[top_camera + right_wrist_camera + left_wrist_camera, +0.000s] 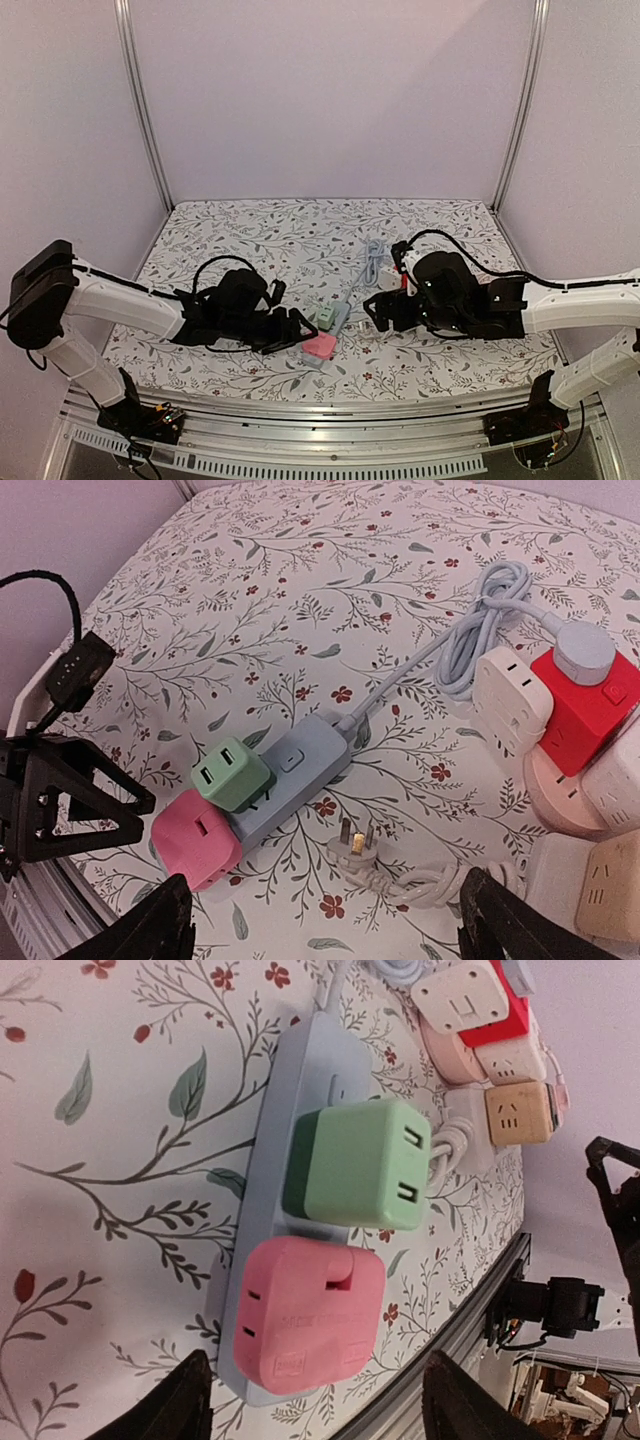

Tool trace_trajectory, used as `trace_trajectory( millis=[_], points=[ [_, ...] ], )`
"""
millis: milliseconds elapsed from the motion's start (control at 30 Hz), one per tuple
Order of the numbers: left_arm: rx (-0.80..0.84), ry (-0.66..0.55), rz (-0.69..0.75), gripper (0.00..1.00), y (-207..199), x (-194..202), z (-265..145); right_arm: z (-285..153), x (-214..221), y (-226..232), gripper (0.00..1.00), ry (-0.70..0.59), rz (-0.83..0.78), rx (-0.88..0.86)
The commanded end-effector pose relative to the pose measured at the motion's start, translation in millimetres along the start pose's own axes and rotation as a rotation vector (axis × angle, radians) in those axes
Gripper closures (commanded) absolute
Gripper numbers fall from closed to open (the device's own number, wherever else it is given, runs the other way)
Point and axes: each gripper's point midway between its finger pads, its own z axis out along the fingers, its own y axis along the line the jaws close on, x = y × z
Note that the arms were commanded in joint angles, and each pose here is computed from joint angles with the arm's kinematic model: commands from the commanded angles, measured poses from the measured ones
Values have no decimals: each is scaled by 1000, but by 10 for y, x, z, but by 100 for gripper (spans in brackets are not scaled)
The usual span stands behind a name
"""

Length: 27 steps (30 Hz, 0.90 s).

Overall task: Pull the plug off the socket
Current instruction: Remove the plug from the socket.

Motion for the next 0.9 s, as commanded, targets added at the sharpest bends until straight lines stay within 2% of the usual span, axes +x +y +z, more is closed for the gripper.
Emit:
trace_trajectory(
  millis=[0,467,867],
  points=[
    [16,13,-44,30,0,52,127,-81,-48,-5,9,-33,35,-25],
    [40,66,-85,35,23,179,227,-44,-27,-11,9,-23,41,-16],
    [89,34,-83,36,-180,101,103,-8,27,8,10,-5,20,-24]
  ],
)
